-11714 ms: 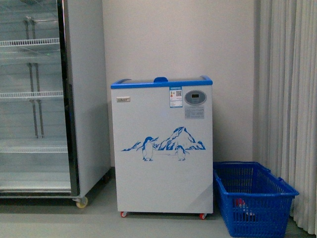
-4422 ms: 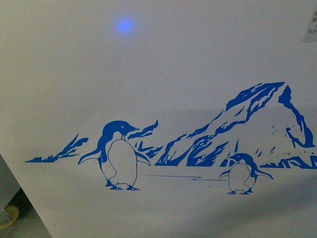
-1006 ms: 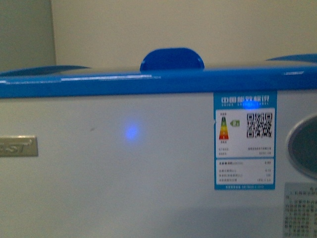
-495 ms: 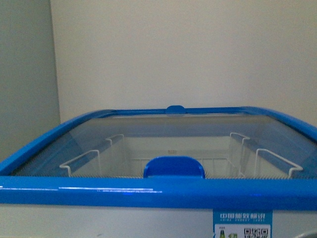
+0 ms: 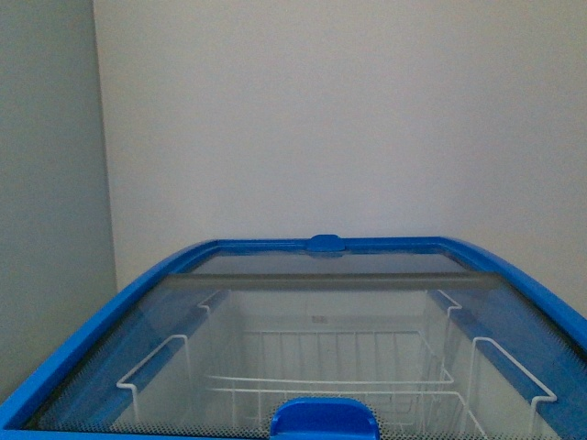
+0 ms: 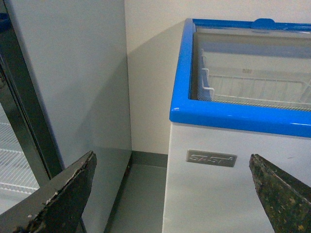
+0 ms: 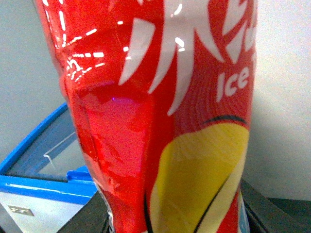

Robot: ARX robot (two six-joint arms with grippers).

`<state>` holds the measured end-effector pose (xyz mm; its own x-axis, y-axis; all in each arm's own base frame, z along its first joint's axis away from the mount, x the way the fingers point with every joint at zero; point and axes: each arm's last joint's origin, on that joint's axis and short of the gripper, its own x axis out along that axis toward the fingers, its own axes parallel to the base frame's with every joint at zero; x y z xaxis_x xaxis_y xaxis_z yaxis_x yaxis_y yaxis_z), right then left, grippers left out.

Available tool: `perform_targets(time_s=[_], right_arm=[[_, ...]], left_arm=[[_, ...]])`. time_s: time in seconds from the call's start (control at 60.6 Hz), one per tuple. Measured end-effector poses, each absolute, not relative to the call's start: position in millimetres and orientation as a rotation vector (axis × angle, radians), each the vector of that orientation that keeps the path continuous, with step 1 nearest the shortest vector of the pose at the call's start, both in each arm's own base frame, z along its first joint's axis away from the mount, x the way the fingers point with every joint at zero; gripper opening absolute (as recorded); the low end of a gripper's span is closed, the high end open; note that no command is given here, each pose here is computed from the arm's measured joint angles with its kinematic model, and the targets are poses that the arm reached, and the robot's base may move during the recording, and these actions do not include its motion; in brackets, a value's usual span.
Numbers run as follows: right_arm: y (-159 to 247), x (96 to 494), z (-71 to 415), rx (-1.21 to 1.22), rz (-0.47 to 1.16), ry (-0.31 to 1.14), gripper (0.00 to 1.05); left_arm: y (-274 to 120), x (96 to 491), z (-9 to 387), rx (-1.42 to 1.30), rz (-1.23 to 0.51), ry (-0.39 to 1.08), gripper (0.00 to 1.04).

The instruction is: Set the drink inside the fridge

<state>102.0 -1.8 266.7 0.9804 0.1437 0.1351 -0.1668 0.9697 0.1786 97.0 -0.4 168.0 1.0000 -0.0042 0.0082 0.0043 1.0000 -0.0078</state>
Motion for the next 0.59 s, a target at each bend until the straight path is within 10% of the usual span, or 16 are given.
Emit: perform_targets(time_s=[0.198, 0.594], right_arm=[[-2, 102, 267, 0.190, 0.158, -0.122, 0.43], [-2, 102, 267, 0.190, 0.158, -0.121, 0.43]], left_arm=[[4, 120, 173, -0.096, -0.067, 0.131, 0.97], [9, 257, 250, 0.282, -0.422, -0.045, 0.97]])
